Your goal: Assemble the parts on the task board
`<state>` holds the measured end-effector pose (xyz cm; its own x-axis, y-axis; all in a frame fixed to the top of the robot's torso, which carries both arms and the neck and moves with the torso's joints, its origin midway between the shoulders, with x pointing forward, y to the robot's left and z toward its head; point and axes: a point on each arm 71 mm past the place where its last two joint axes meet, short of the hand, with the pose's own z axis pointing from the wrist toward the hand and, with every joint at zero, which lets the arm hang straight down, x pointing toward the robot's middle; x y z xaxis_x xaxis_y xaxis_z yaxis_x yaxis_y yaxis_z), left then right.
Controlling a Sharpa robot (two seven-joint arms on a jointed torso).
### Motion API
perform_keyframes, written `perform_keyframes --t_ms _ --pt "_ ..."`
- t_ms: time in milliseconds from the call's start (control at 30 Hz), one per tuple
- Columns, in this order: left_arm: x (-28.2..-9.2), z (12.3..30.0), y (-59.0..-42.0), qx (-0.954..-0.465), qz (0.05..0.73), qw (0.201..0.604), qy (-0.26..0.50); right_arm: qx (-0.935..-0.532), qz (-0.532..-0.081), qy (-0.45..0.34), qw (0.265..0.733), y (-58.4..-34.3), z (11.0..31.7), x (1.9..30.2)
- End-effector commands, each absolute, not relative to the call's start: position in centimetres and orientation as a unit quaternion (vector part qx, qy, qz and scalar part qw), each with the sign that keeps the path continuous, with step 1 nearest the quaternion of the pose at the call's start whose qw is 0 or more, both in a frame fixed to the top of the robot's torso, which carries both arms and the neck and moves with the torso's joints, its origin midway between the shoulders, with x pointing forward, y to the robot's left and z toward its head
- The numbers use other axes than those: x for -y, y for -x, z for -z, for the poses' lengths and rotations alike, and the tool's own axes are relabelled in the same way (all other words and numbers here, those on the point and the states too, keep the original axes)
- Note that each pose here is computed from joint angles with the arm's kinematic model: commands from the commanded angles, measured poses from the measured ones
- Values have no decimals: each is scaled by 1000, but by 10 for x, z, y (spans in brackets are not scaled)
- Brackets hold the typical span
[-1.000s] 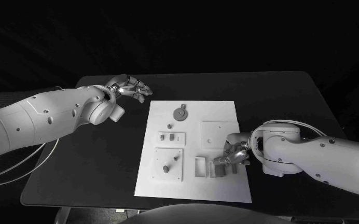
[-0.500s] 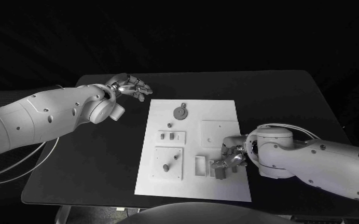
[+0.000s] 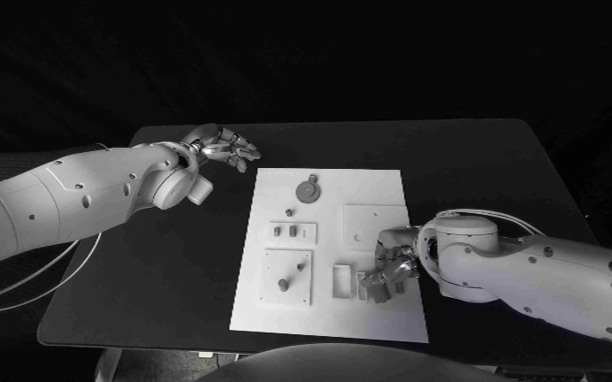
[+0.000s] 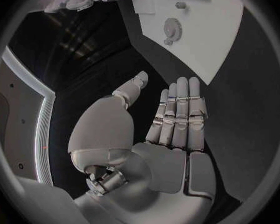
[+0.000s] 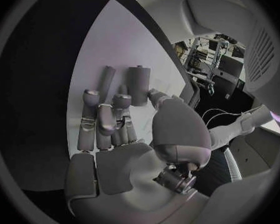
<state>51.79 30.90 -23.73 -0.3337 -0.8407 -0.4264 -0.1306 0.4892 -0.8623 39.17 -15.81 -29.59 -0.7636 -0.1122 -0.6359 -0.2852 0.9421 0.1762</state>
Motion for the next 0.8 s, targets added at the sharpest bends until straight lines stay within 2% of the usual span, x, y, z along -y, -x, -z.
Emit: perform_keyframes --t_ms 33,367,800 --pt "-307 237 -518 -726 383 465 332 -934 -136 83 319 -391 300 161" --pt "-307 237 -517 -728 381 464 331 -941 -159 28 296 -390 299 166" --pt "-307 238 -517 -730 380 462 330 -941 -197 -54 271 -403 282 164"
